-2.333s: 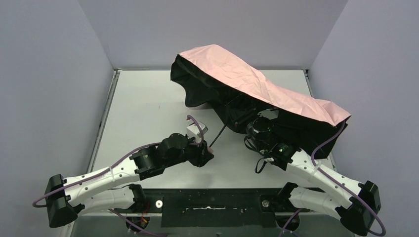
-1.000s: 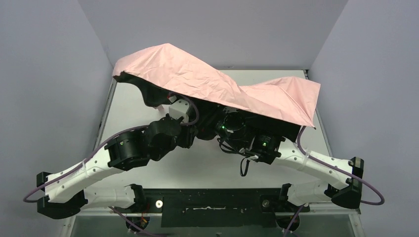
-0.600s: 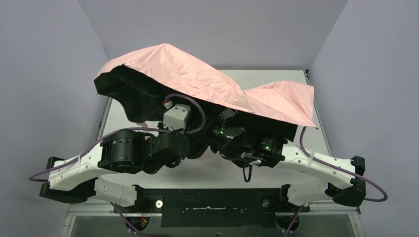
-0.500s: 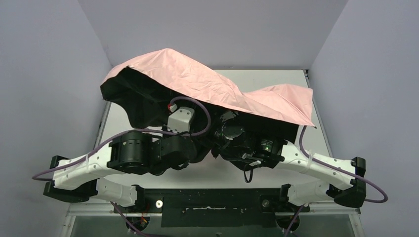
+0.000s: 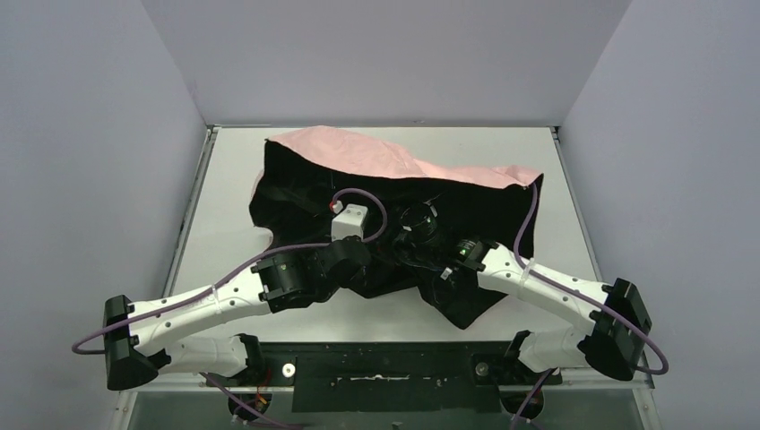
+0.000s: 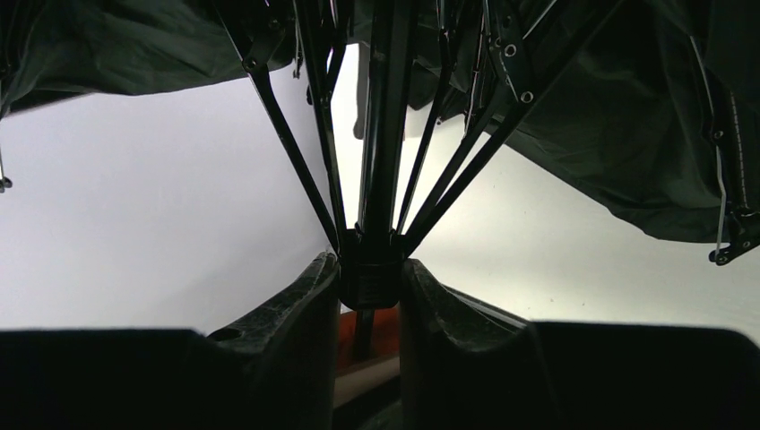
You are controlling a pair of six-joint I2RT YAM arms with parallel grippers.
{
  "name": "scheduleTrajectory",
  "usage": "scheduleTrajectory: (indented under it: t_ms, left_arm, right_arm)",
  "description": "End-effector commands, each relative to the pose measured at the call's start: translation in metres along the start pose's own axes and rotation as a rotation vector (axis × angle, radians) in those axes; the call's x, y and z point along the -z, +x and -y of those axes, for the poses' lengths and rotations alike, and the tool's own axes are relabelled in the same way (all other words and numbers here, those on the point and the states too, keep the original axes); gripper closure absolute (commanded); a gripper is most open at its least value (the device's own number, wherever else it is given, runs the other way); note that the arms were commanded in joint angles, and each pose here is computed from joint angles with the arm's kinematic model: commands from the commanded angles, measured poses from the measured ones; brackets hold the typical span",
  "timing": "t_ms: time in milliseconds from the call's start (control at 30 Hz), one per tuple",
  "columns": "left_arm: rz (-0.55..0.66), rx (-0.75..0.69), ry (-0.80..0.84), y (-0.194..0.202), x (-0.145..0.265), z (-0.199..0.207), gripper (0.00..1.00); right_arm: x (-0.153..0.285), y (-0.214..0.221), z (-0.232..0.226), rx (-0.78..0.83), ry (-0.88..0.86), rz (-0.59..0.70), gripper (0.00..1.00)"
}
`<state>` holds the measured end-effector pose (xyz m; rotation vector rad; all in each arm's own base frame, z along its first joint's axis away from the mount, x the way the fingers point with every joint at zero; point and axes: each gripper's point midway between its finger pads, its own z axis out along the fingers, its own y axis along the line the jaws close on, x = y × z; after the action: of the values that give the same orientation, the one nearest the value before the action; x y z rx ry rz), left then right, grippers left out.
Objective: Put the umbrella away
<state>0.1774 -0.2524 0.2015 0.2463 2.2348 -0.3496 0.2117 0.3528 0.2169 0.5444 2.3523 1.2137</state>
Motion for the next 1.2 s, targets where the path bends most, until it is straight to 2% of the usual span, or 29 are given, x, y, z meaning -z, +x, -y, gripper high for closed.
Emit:
scheduleTrajectory:
  t_ms: [0,167,367,600,833,1167]
  left_arm:
    - [0.153,0.059,0.035,-0.043,-0.012,0.002,1.00]
    - [0.125,0.056,0.014,-0.032,-0.040,-0.005,1.00]
    - [0.130,0.100,-0.023,-0.022,-0.067,-0.017,1.00]
    - [0.102,0.123,-0.063,-0.008,-0.089,-0.029,1.00]
    - [0.065,0.145,-0.069,0.007,-0.103,-0.035,1.00]
    - [-0.014,0.149,-0.060,0.028,-0.131,-0.037,1.00]
  right_arm:
    - [-0.010,-0.008,0.005,0.043,-0.021,-0.005,1.00]
    - [-0.028,-0.008,0.025,0.059,0.011,-0.010,0.99]
    - [-0.035,-0.011,0.052,0.046,0.064,0.019,0.80]
    - [-0.022,-0.015,0.077,0.031,0.101,0.056,0.62]
    - [0.005,-0.022,0.113,0.069,0.169,0.125,0.33]
    - [0.066,-0.032,0.149,0.326,0.204,0.209,0.29]
